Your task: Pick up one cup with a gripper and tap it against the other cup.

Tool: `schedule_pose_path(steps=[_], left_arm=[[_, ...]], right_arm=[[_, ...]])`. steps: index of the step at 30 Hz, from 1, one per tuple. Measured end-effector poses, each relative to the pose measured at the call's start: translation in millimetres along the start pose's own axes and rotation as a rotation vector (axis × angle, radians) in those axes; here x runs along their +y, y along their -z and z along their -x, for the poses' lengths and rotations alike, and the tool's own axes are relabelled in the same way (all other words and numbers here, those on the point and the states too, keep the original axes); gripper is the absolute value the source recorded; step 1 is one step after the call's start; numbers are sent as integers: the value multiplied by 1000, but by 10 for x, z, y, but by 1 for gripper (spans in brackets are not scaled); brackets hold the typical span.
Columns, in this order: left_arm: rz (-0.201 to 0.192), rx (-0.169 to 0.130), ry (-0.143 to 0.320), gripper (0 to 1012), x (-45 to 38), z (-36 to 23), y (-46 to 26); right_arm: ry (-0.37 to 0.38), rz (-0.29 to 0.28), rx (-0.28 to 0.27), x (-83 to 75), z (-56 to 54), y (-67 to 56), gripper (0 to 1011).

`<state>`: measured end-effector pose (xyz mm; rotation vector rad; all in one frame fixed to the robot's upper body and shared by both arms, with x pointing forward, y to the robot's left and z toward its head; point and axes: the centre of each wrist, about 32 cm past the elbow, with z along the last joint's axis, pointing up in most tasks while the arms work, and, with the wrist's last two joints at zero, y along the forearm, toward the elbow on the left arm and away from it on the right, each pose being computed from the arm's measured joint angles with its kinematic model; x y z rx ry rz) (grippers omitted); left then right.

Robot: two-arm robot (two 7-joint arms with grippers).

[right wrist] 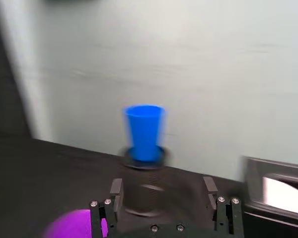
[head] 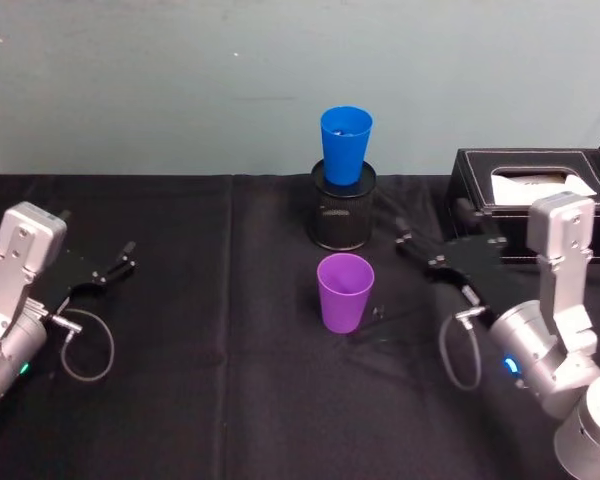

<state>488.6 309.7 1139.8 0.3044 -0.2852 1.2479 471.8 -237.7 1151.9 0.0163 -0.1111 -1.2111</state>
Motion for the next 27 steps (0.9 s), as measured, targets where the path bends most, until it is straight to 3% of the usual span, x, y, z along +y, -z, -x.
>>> schedule_pose_path(steps=[3, 7, 10, 27], left_arm=[[0, 0, 0, 1000, 0, 0, 0], [0, 0, 0, 1000, 0, 0, 0], [0, 0, 0, 1000, 0, 0, 0], [0, 0, 0, 1000, 0, 0, 0]], right_arm=[[107, 43, -49, -5, -22, 40, 1000], [167, 81, -105, 16, -18, 128, 1000], [177, 90, -126, 36, 2, 176, 1000], [163, 81, -113, 29, -3, 149, 1000]])
